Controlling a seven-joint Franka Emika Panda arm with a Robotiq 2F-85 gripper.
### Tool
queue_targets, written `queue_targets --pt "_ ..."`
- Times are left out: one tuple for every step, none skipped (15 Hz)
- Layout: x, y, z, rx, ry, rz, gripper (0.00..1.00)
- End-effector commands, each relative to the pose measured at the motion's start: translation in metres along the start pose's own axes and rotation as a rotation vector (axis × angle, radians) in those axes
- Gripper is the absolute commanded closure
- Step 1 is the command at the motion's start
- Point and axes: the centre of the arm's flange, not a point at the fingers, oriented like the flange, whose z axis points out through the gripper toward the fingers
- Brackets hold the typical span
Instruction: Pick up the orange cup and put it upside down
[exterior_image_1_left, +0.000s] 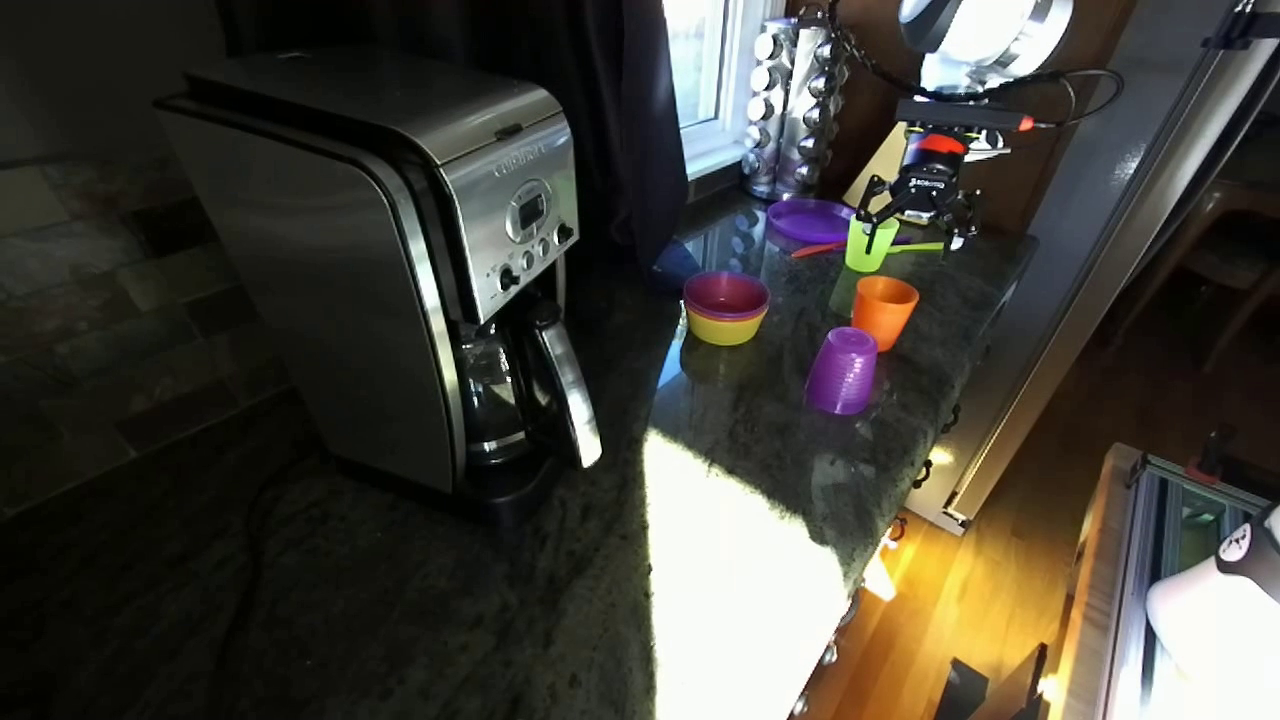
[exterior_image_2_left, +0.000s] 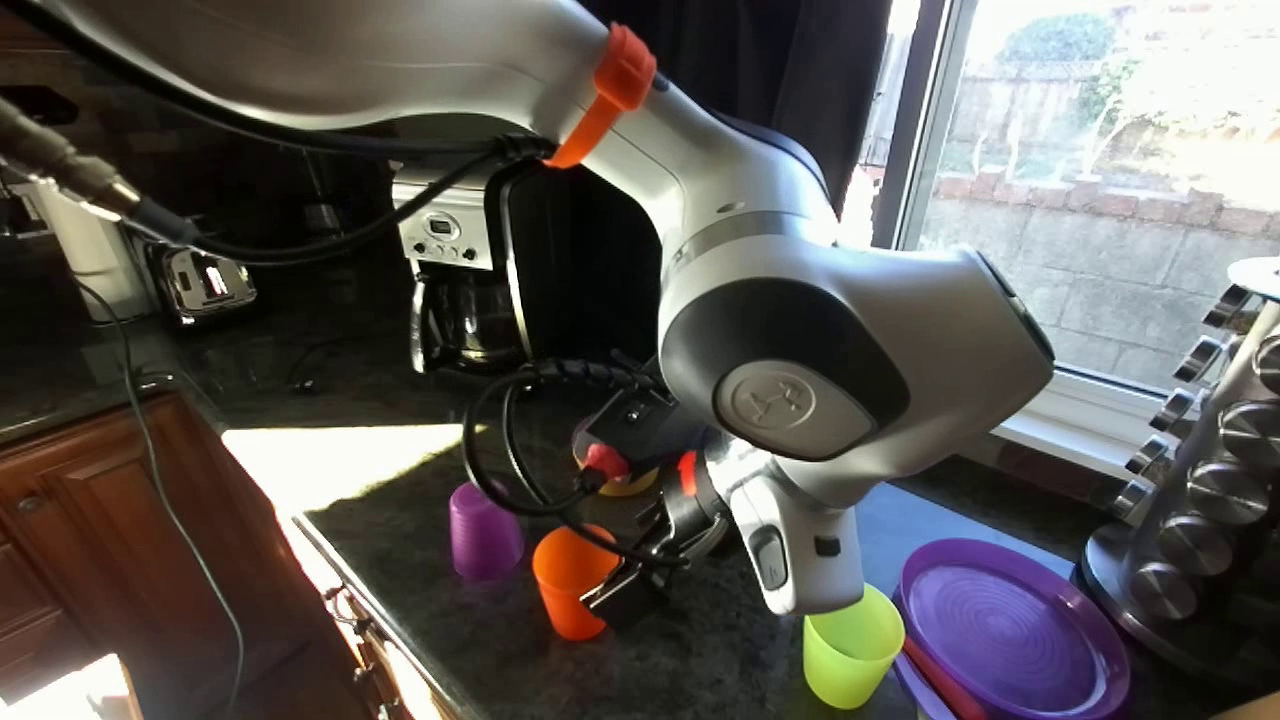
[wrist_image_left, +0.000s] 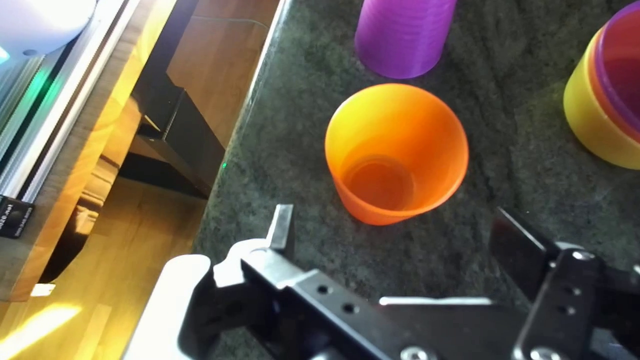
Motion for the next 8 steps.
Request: queue_targets --pt "0.023 -0.001 0.011 0.007 -0.013 0.019 0.00" --pt "0.027 -0.001 0.014 0.006 -0.018 0.026 0.00" --pt "0.030 -0.001 0.017 0.004 -0.023 0.030 0.00" --pt "0.033 -0.001 0.020 0.006 -0.028 0.037 0.00" --pt "0.037 -0.002 0.024 0.011 -0.042 0.053 0.00" --pt "0.039 -0.003 0.027 0.017 -0.050 0.064 0.00" --pt "0.042 -0.004 0.032 0.027 -0.065 0.072 0.00" --pt "0.044 -0.005 0.035 0.032 -0.074 0.079 0.00"
